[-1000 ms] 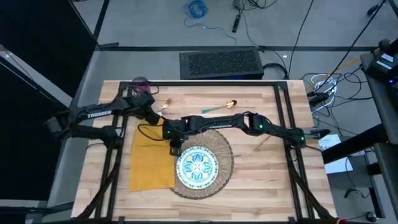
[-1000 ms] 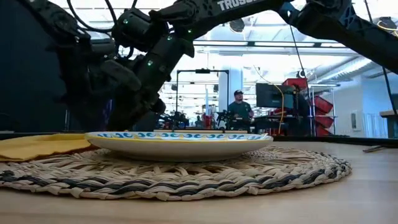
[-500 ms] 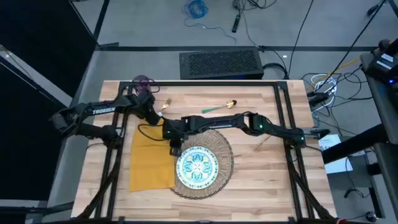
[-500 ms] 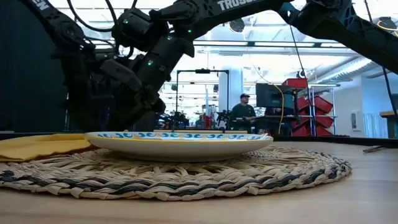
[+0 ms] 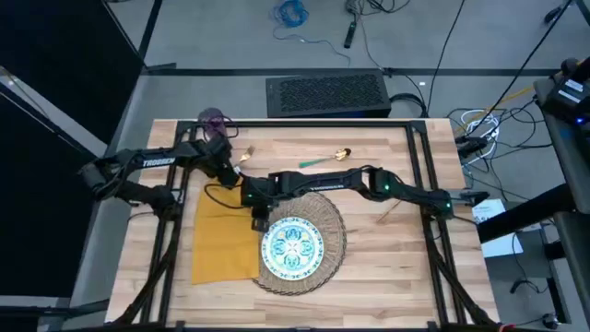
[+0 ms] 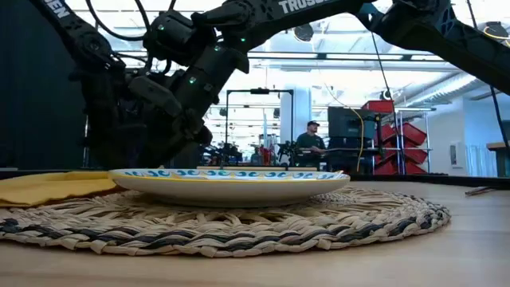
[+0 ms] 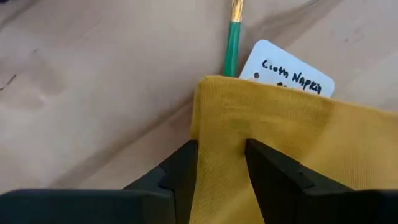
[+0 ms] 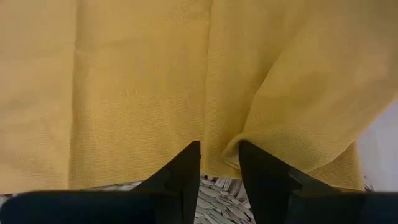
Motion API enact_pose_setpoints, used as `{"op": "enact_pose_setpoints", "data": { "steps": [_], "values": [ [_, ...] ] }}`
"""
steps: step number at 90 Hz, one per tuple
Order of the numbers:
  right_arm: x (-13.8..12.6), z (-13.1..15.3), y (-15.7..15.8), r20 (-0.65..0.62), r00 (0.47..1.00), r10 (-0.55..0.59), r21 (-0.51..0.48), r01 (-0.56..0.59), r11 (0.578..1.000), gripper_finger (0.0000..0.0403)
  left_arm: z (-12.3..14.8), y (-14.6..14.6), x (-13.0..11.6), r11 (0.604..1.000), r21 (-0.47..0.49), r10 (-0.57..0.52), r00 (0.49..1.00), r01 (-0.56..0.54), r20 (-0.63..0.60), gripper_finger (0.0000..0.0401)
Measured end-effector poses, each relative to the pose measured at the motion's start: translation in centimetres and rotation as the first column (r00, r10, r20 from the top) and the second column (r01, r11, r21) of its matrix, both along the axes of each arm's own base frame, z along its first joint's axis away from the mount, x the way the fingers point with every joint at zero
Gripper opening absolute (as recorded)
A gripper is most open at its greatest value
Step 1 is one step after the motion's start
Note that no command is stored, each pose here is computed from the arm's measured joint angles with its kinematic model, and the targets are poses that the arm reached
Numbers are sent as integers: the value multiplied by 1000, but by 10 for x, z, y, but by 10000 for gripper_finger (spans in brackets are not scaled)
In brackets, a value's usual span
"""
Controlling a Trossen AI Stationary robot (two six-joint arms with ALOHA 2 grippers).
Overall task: Set table place
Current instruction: Fold the yellow table napkin
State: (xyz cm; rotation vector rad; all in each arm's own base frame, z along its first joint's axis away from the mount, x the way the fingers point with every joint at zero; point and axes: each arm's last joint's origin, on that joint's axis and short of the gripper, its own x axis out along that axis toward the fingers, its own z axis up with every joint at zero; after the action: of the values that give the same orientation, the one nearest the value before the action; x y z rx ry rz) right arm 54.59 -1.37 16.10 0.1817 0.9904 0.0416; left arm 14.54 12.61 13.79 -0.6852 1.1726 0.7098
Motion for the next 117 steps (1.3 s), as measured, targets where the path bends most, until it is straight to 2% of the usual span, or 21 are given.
{"op": "enact_pose_setpoints", "data": {
  "steps": [50, 68, 117],
  "values": [
    [0, 0, 0, 0, 1000, -1, 0, 1, 1000, 98, 0, 0, 0, 1000, 7, -23, 1000, 23, -5, 125],
    [0, 0, 0, -1, 1000, -1, 0, 1, 1000, 98, 0, 2, -3, 995, 97, 4, 995, 6, -103, 125],
    [0, 0, -3, -1, 1000, -6, -1, 6, 1000, 98, -2, 1, 0, 998, 36, -58, 997, 59, -47, 119]
  ]
}}
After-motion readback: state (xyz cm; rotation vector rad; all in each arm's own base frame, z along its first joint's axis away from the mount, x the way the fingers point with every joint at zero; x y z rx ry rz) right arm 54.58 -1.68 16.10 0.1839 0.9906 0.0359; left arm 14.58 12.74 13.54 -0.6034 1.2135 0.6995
